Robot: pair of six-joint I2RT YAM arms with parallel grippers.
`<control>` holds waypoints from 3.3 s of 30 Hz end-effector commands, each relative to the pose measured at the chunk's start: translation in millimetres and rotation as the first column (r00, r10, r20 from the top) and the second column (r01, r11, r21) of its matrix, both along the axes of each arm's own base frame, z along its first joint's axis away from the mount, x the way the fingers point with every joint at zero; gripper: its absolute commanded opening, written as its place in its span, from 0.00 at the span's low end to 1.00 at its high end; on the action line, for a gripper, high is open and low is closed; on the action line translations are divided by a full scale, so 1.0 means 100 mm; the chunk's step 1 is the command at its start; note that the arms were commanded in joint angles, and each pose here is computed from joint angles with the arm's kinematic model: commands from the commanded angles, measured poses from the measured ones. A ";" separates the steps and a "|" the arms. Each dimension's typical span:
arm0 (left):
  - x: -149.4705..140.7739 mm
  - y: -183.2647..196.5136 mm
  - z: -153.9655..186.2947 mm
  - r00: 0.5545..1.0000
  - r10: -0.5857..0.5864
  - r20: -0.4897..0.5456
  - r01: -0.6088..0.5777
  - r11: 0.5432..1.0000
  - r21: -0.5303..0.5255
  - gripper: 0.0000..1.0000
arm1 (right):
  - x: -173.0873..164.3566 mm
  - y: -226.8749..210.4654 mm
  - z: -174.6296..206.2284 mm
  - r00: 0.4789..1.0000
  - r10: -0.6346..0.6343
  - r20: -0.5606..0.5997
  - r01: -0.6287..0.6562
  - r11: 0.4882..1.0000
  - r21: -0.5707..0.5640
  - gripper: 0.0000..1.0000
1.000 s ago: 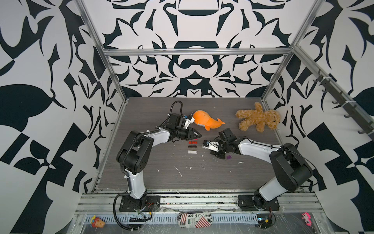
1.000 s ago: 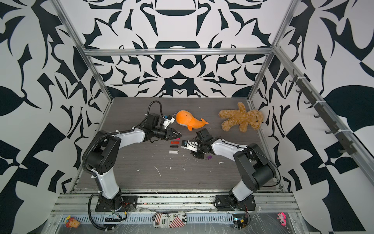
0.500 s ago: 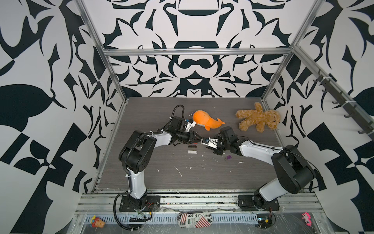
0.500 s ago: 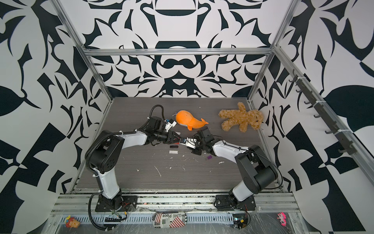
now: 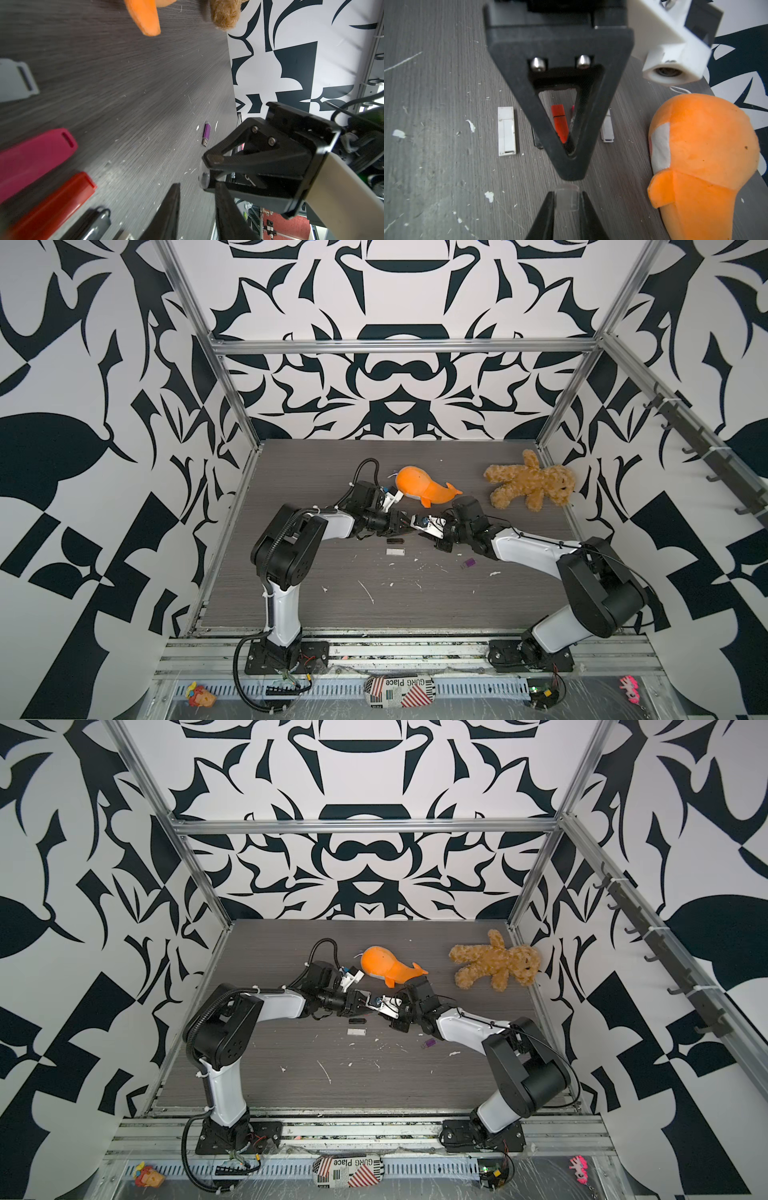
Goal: Close the usb drive cover
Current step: Pick up the cover from the center of the board, then pick up the USB drive from the center of the board.
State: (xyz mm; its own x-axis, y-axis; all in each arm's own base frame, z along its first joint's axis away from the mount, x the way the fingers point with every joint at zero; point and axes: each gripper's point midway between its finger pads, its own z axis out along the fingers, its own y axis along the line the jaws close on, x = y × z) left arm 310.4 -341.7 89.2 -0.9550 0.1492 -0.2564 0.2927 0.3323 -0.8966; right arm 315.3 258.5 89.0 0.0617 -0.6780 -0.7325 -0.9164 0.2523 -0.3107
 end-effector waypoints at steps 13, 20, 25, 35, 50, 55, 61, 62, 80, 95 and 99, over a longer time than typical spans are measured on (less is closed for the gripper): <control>-0.02 -0.07 0.03 1.000 -0.024 0.002 0.024 0.999 -0.023 0.27 | 0.10 0.16 0.18 1.000 0.004 0.027 -0.006 0.996 0.085 0.23; -0.02 -0.09 0.02 1.000 -0.024 0.002 0.025 0.999 -0.022 0.24 | 0.10 0.19 0.20 1.000 0.005 0.029 -0.008 0.996 0.094 0.23; -0.02 -0.10 0.02 1.000 -0.024 0.005 0.024 1.000 -0.019 0.22 | 0.12 0.20 0.23 0.999 -0.007 0.031 0.003 0.993 0.114 0.23; 0.00 -0.09 0.05 1.000 -0.015 0.015 0.015 1.000 -0.020 0.15 | 0.10 0.22 0.21 1.000 -0.003 0.019 0.000 0.992 0.123 0.23; -0.02 -0.11 0.09 1.000 -0.024 0.015 0.025 0.999 -0.042 0.07 | 0.19 0.22 0.20 0.999 -0.003 0.042 -0.001 0.997 0.077 0.37; 0.01 -0.07 0.07 1.000 -0.013 0.013 0.013 0.999 -0.039 0.07 | 0.12 0.10 0.16 0.998 0.034 0.047 -0.034 0.999 0.008 0.53; 0.05 -0.03 0.07 1.000 -0.004 0.020 0.004 0.999 -0.039 0.07 | -0.04 -0.26 0.16 0.999 0.054 0.005 -0.053 0.995 -0.084 0.54; 0.06 -0.03 0.08 1.000 -0.002 0.020 0.003 0.999 -0.039 0.07 | -0.07 -0.33 0.15 0.999 0.054 -0.005 -0.054 0.994 -0.100 0.54; 0.14 -0.02 0.12 0.999 -0.008 0.042 0.009 1.000 -0.023 0.07 | -0.67 -1.32 -0.26 0.986 0.071 -0.150 -0.136 0.867 -0.479 0.52; 0.17 0.04 0.17 0.998 -0.008 0.062 0.009 1.000 -0.014 0.07 | -0.67 -1.43 -0.52 0.951 0.044 -0.305 -0.211 0.815 -0.540 0.50; 0.19 0.06 0.16 0.998 -0.006 0.060 0.007 1.000 -0.016 0.07 | -0.61 -1.51 -0.64 0.960 0.020 -0.278 -0.185 0.790 -0.584 0.50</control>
State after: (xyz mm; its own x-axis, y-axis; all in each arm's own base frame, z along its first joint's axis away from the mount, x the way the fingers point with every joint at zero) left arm 326.7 -336.3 100.0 -0.9411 0.1435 -0.3063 0.3372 0.3283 -0.8823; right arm 251.8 114.9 29.6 0.0304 -0.9756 -0.2175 -0.9933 -0.0052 -0.1156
